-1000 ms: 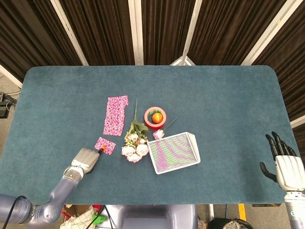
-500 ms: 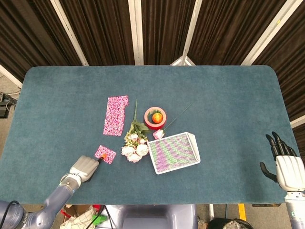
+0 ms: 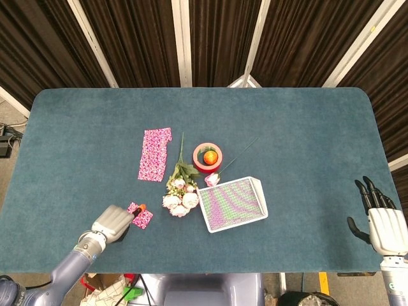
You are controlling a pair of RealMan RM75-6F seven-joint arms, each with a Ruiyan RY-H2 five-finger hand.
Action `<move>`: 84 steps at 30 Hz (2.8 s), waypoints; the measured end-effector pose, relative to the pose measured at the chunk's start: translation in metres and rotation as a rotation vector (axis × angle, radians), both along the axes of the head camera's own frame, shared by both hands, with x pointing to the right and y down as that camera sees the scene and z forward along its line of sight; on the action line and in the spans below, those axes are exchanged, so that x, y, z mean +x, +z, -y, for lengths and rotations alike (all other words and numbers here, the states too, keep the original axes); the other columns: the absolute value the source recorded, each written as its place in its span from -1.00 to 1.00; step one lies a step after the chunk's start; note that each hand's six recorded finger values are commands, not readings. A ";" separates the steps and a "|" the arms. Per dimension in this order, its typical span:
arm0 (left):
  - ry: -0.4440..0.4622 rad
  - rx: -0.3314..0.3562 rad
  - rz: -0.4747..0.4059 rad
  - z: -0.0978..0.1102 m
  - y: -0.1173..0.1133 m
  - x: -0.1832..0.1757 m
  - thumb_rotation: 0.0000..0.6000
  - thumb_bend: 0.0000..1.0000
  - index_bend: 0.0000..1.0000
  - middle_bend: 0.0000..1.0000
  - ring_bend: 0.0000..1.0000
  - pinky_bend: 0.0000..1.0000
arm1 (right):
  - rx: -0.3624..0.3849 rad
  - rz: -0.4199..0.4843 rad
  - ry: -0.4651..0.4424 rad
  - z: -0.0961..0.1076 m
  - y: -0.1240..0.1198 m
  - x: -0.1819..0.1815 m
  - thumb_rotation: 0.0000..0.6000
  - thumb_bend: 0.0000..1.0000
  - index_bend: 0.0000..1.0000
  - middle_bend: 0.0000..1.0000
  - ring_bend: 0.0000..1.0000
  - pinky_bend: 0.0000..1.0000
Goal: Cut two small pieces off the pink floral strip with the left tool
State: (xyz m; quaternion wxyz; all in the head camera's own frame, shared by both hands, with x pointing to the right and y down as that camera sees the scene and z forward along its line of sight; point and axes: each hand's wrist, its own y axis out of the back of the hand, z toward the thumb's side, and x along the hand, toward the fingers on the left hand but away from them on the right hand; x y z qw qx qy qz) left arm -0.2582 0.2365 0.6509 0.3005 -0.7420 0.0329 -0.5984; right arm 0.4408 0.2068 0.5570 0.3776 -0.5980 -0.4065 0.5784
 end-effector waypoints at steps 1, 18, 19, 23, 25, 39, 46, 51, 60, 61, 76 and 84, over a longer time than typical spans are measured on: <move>-0.007 0.031 -0.014 0.006 0.000 0.001 1.00 0.88 -1.00 0.59 0.42 0.32 | 0.000 0.000 0.000 0.000 0.000 0.000 1.00 -0.27 -1.00 -0.90 -0.69 -0.47; -0.065 0.172 0.072 0.066 0.051 0.010 1.00 0.88 -1.00 0.59 0.42 0.33 | -0.013 -0.002 0.007 0.001 0.004 0.002 1.00 -0.27 -1.00 -0.90 -0.69 -0.47; -0.065 0.169 0.078 0.069 0.054 0.013 1.00 0.88 -1.00 0.59 0.42 0.33 | -0.013 -0.002 0.008 0.001 0.004 0.003 1.00 -0.27 -1.00 -0.90 -0.69 -0.47; -0.070 0.164 0.100 0.076 0.063 0.021 1.00 0.88 -1.00 0.59 0.42 0.33 | -0.015 -0.001 0.009 0.001 0.004 0.003 1.00 -0.27 -1.00 -0.90 -0.69 -0.47; -0.067 0.160 0.114 0.078 0.068 0.025 1.00 0.88 -1.00 0.59 0.42 0.33 | -0.014 0.001 0.009 0.001 0.004 0.003 1.00 -0.27 -1.00 -0.90 -0.69 -0.47; -0.043 0.123 0.149 0.073 0.084 0.039 1.00 0.88 -1.00 0.59 0.42 0.33 | -0.007 0.010 0.015 0.001 0.002 0.005 1.00 -0.27 -1.00 -0.90 -0.69 -0.47; -0.050 0.101 0.179 0.069 0.086 0.035 1.00 0.88 -1.00 0.59 0.42 0.33 | -0.005 0.014 0.013 0.001 0.001 0.005 1.00 -0.27 -1.00 -0.90 -0.69 -0.47; -0.057 0.096 0.208 0.070 0.089 0.030 1.00 0.88 -1.00 0.59 0.42 0.33 | -0.006 0.014 0.012 0.001 0.001 0.005 1.00 -0.27 -1.00 -0.90 -0.69 -0.47; -0.068 0.084 0.235 0.066 0.089 0.016 1.00 0.88 -1.00 0.59 0.42 0.33 | -0.005 0.015 0.012 0.001 0.001 0.004 1.00 -0.27 -1.00 -0.90 -0.69 -0.47; -0.070 0.084 0.239 0.066 0.088 0.014 1.00 0.88 -1.00 0.59 0.42 0.33 | -0.005 0.016 0.012 0.001 0.001 0.004 1.00 -0.27 -1.00 -0.90 -0.69 -0.47; -0.102 0.085 0.244 0.063 0.082 -0.020 1.00 0.88 -1.00 0.59 0.42 0.33 | -0.013 0.014 0.003 0.000 0.003 0.000 1.00 -0.27 -1.00 -0.90 -0.69 -0.47; -0.120 0.078 0.257 0.059 0.078 -0.038 1.00 0.88 -1.00 0.59 0.42 0.33 | -0.015 0.018 0.006 0.000 0.003 0.001 1.00 -0.27 -1.00 -0.90 -0.69 -0.47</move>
